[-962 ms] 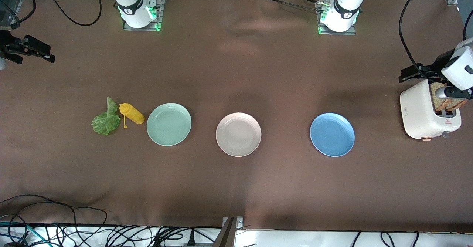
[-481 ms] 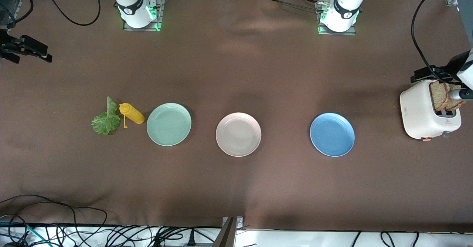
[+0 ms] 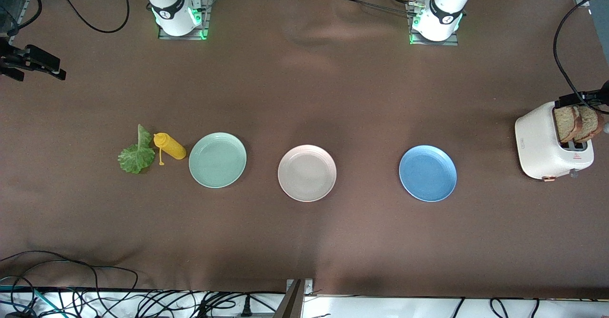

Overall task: Make sandwich on beige plate with both arms
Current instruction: 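Lower the left gripper onto a bread slice in the white toaster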

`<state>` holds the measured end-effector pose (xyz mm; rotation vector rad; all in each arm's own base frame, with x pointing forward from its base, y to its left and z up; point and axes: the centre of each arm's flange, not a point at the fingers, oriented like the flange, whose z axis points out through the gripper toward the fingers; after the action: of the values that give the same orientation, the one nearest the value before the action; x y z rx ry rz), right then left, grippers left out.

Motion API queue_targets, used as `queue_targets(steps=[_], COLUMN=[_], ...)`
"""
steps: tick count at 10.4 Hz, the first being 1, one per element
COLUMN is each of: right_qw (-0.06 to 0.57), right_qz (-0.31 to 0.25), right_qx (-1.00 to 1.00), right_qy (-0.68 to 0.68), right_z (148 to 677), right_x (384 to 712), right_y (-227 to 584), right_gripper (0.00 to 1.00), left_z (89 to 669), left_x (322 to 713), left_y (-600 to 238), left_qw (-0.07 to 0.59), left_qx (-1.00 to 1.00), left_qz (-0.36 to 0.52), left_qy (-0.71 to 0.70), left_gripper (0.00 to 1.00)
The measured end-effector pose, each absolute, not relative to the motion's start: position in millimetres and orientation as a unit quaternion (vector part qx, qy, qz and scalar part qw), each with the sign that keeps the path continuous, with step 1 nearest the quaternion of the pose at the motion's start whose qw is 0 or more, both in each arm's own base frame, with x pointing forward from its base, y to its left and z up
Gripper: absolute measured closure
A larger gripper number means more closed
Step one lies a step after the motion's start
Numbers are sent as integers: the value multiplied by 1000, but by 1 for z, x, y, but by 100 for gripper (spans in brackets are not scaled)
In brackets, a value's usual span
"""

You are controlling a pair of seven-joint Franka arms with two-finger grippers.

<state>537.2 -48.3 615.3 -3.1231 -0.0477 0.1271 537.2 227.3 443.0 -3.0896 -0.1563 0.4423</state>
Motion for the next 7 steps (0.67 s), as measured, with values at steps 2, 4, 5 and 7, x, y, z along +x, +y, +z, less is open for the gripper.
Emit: queue_targets(steps=[2,4,5,7], right_qw=[8,8,8,8], right_qz=[41,41,41,41], right_qx=[-999,-999,-999,-999], right_qy=[-13,-13,-13,-13], right_z=[615,615,615,615], right_x=[537,537,537,537], right_y=[-50,-51,-51,-51], right_gripper=[0,0,0,0], left_z=[418,404,399,391], left_x=[541,545,546,544], left_y=[242,239,243,259], left_qw=[9,9,15,17], left_qx=[-987,-987,-987,-988], left_qz=[149,157,157,154], left_qy=[-51,-46,-42,-29], left_gripper=[0,0,0,0])
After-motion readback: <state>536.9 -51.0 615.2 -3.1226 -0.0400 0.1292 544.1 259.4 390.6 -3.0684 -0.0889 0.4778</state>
